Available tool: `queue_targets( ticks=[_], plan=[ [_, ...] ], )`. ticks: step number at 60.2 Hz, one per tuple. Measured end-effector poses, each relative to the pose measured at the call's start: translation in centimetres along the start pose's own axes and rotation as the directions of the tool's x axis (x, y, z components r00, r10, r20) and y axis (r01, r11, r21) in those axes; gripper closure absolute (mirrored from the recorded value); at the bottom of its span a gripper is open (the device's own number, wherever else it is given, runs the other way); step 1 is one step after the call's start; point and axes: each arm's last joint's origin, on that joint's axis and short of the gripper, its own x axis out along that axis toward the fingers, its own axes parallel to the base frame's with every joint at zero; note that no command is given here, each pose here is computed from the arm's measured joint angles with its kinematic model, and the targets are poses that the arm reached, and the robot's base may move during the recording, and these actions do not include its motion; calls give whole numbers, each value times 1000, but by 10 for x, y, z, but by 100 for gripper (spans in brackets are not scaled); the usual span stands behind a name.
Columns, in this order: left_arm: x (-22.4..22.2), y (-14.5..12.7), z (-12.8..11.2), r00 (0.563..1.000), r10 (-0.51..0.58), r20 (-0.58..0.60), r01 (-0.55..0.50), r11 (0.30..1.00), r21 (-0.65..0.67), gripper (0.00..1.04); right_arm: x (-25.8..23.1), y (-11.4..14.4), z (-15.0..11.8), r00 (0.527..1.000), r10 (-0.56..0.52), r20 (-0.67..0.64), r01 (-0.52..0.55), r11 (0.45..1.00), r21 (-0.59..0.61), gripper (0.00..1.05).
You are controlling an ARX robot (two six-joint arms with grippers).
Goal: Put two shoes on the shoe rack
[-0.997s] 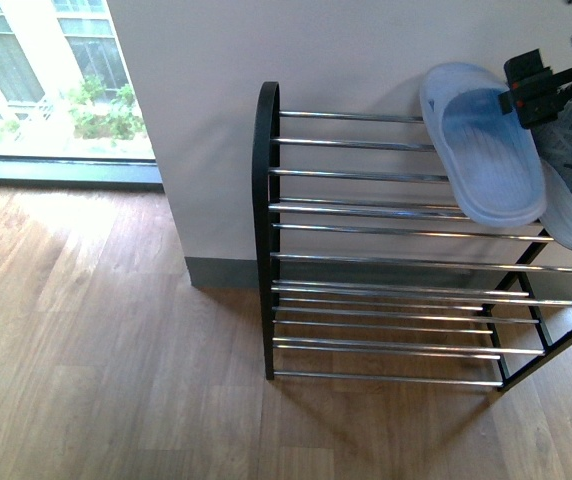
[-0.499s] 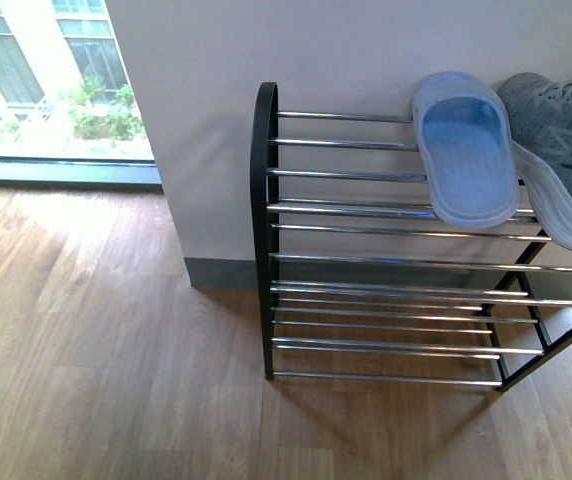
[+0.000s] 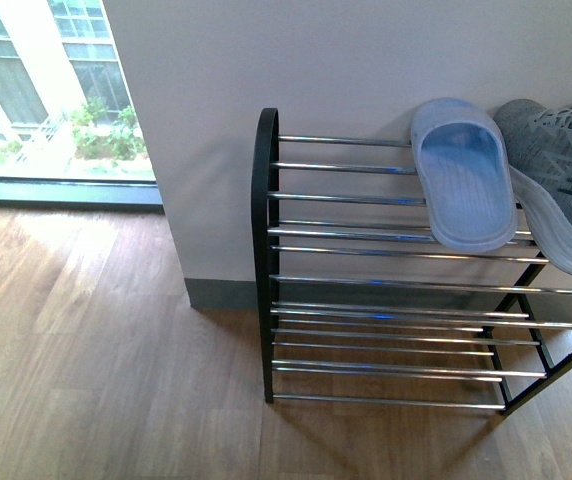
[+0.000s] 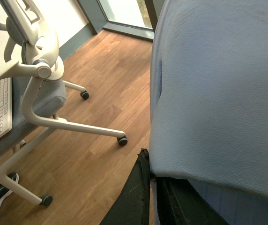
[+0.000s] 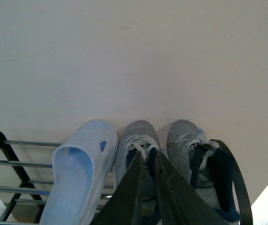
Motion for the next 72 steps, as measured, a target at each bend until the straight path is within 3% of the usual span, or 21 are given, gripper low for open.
queue_targets(
  ticks=[34,72],
  plan=[
    [0,0,0,1000,0,0,0,1000,0,103,-67,31,-21,1000,10,-5,-10,1000,1,103],
    [0,0,0,1000,0,0,0,1000,0,103,-106,31,-11,1000,5,31,-5,1000,1,103]
  ],
)
